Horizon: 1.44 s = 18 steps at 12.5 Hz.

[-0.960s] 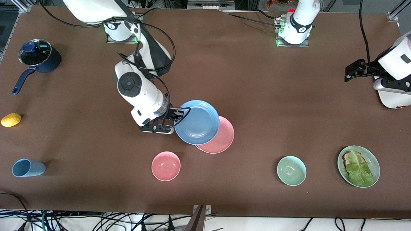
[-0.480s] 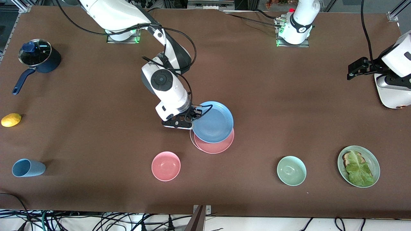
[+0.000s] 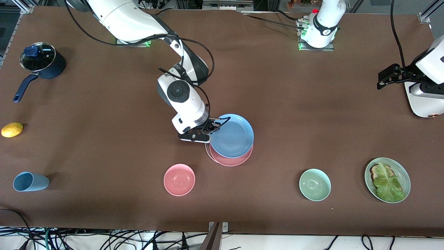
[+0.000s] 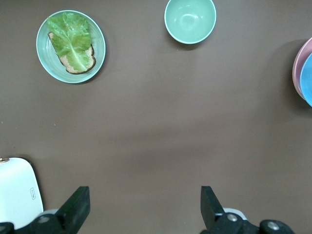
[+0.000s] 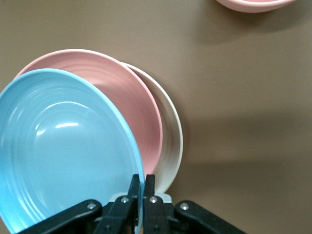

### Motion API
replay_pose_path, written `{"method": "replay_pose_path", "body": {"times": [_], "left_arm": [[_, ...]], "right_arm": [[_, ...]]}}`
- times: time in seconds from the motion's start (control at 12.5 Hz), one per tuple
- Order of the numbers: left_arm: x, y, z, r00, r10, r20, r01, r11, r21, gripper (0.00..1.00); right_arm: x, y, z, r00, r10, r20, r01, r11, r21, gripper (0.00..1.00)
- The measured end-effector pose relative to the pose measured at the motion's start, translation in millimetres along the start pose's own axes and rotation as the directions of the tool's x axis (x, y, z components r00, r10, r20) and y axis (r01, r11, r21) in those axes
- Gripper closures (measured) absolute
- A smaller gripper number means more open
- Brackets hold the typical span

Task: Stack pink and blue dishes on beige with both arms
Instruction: 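Carry the blue plate over the pink plate and lower it, then open the right gripper to release the blue plate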

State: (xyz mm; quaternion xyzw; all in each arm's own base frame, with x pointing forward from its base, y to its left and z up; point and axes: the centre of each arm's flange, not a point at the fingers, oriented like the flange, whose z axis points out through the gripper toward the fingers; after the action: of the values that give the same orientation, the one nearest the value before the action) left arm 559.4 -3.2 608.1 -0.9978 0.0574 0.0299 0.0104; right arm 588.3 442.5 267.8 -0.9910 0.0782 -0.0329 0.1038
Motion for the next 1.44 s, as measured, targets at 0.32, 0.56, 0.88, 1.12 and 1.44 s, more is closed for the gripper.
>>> {"method": "replay_pose_path", "body": {"times": [0.32, 0.56, 0.88, 1.12, 1.44], "left_arm": [[0.6, -0.2, -0.5, 1.000, -0.001, -0.006, 0.001, 1.000, 0.001, 0.00], [1.1, -0.9, -0.9, 1.000, -0.002, -0.011, 0.002, 1.000, 0.001, 0.00], [1.1, -1.6, -1.0, 1.000, -0.003, -0.012, 0.003, 1.000, 0.001, 0.00], [1.0, -3.3, -1.0, 1.000, -0.006, -0.012, 0.006, 1.000, 0.001, 0.00], [0.9, -3.4, -1.0, 1.000, -0.006, -0.012, 0.006, 1.000, 0.001, 0.00]], "right_arm": [[9.5, 4.3, 11.4, 0.999, 0.009, -0.042, -0.008, 0.999, 0.031, 0.95], [13.2, 6.3, 15.1, 0.999, 0.011, -0.048, -0.009, 0.999, 0.030, 0.95], [14.1, 7.1, 21.5, 0.998, 0.000, -0.066, 0.002, 0.999, 0.035, 0.79], [14.0, 7.8, 26.6, 0.998, 0.000, -0.068, 0.003, 0.999, 0.038, 0.45], [15.9, 5.7, 23.2, 0.997, 0.000, -0.075, 0.004, 0.999, 0.044, 0.39]]}}
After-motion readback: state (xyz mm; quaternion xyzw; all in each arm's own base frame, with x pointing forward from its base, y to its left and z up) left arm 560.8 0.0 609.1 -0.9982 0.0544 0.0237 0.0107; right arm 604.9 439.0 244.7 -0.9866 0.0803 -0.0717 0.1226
